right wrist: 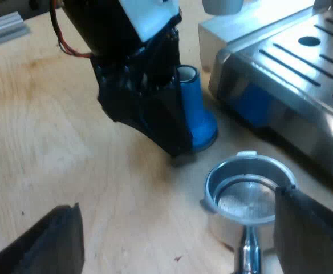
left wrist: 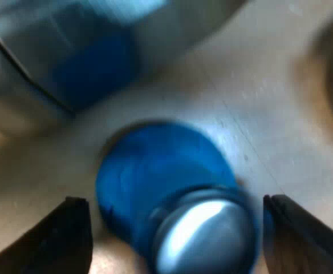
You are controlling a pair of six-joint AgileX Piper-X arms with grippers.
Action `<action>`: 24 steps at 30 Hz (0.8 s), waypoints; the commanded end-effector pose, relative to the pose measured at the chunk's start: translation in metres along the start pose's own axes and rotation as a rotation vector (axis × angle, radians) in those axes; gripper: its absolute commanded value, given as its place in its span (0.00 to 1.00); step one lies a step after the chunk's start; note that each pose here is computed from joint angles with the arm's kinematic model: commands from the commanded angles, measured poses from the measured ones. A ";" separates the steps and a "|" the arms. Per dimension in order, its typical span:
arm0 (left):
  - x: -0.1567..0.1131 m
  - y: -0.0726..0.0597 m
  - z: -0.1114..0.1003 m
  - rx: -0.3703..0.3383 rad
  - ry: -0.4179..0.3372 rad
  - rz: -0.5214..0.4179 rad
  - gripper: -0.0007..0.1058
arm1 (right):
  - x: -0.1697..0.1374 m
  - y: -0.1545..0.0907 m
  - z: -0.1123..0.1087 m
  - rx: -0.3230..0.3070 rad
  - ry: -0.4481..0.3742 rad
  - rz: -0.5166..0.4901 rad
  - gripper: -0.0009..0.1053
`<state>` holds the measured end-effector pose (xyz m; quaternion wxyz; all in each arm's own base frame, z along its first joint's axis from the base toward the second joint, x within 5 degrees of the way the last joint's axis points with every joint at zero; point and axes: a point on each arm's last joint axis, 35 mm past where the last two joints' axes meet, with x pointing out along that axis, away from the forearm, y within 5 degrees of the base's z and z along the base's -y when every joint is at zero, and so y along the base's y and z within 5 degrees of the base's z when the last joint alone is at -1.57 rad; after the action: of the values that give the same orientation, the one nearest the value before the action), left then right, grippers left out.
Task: Grind coffee beans and then tamp
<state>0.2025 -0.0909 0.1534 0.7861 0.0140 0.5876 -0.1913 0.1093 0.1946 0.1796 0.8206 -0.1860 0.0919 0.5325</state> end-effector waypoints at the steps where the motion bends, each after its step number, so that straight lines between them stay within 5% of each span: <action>1: -0.009 -0.002 0.008 -0.004 -0.004 -0.004 0.62 | 0.000 0.001 -0.001 0.009 0.018 0.017 0.66; 12: -0.075 -0.014 0.012 0.042 -0.262 -0.036 0.62 | -0.006 0.000 0.005 0.048 -0.007 0.011 0.66; 24: -0.158 -0.023 -0.034 0.088 -0.532 -0.071 0.62 | -0.034 0.000 0.022 0.124 -0.046 0.083 0.66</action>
<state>0.1305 -0.0609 0.2898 0.9018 -0.0193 0.3586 -0.2403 0.0940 0.1731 0.2085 0.8132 -0.1217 0.1171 0.5569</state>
